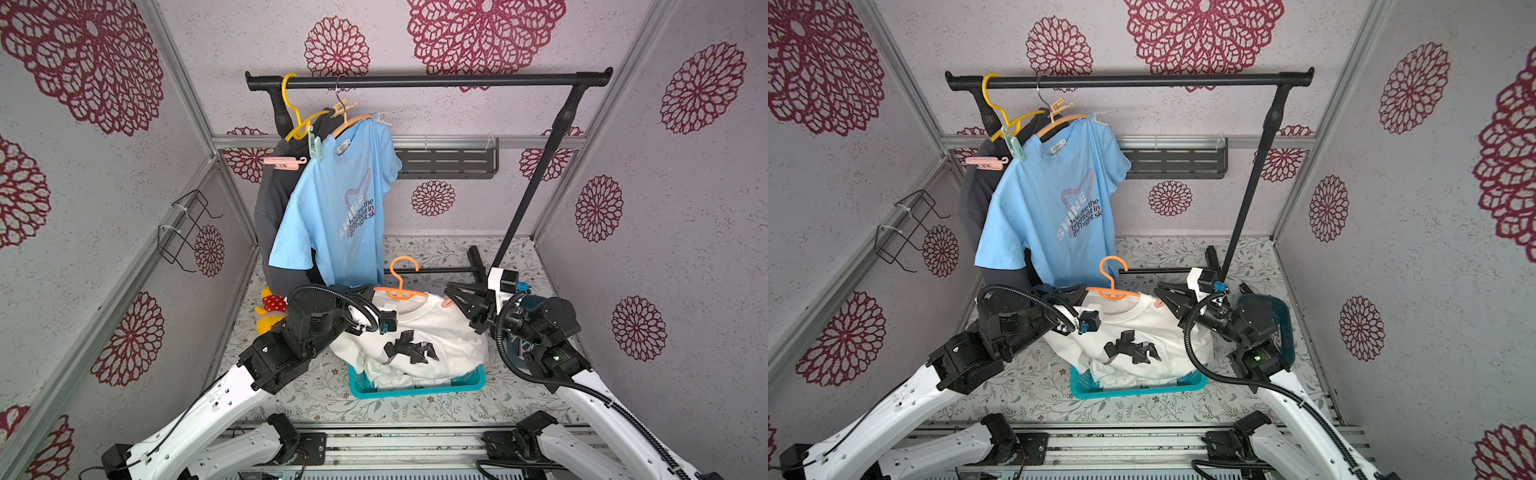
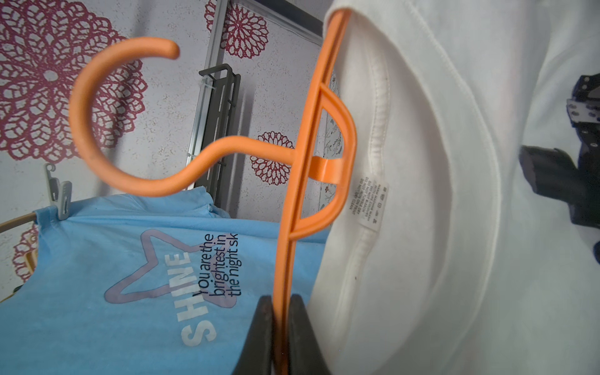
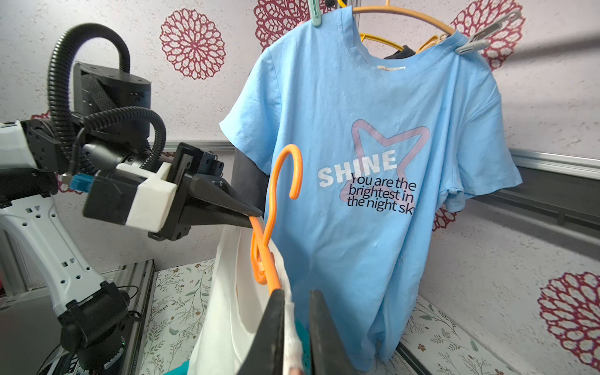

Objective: Use clothespins to secure the t-shirt on both sides of the hanger
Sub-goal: Clamp the T-shirt on the hanger.

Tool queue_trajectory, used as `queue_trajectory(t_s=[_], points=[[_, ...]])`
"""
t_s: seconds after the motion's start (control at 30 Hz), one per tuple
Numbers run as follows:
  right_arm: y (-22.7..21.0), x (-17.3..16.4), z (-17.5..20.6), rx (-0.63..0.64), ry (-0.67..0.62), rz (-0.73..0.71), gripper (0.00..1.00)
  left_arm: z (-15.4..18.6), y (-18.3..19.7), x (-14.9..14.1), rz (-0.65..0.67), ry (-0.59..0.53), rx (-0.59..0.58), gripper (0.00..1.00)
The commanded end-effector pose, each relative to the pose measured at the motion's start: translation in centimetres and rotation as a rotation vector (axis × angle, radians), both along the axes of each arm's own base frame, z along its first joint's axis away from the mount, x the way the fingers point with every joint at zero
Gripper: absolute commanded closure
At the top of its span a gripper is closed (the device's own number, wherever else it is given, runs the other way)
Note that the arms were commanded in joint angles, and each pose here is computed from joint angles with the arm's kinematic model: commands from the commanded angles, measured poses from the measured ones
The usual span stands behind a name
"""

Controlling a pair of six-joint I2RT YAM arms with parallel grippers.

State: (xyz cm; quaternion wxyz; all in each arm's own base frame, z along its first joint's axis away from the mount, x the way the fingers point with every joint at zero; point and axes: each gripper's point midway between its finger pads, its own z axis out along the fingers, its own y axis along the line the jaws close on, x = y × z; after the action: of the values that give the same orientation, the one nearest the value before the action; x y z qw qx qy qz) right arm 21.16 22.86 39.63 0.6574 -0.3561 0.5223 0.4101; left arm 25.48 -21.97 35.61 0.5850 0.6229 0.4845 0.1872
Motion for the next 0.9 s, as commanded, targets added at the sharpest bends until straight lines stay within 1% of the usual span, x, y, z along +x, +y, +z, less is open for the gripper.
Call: queue_trajectory(t_s=[0.0, 0.13, 0.23, 0.37, 0.5, 0.6, 0.7, 0.77, 0.87], points=[[0.1, -1.3, 0.4, 0.016, 0.014, 0.060, 1.00, 3.8, -0.4, -0.5, -0.027, -0.083, -0.128, 1.00], [-0.3, -2.0, 0.3, 0.038, 0.016, 0.065, 1.00, 3.4, -0.5, -0.3, -0.027, -0.054, -0.132, 1.00], [-0.2, -2.5, -0.7, -0.017, -0.015, 0.077, 1.00, 3.3, -0.5, 0.0, -0.018, -0.024, -0.137, 1.00], [0.3, -2.9, -1.8, -0.072, -0.012, 0.115, 1.00, 2.8, -0.7, 0.2, -0.022, 0.005, -0.125, 1.00], [0.1, -2.3, -1.9, -0.070, 0.003, 0.077, 1.00, 2.8, -0.7, 0.5, -0.011, 0.010, -0.136, 1.00], [-0.5, -1.5, -1.6, -0.057, -0.002, 0.005, 1.00, 2.5, -0.7, 0.5, -0.014, 0.005, -0.125, 1.00], [-0.8, -1.4, -1.0, -0.046, -0.011, -0.018, 1.00, 1.8, -0.7, 0.3, -0.025, 0.010, -0.099, 1.00], [-0.9, -1.2, -0.6, -0.039, -0.011, -0.028, 0.88, 1.1, -0.8, 0.2, -0.040, 0.015, -0.067, 1.00], [-1.1, -1.2, -0.1, -0.035, -0.019, -0.039, 0.75, 0.6, -1.0, 0.1, -0.045, 0.032, -0.064, 1.00]])
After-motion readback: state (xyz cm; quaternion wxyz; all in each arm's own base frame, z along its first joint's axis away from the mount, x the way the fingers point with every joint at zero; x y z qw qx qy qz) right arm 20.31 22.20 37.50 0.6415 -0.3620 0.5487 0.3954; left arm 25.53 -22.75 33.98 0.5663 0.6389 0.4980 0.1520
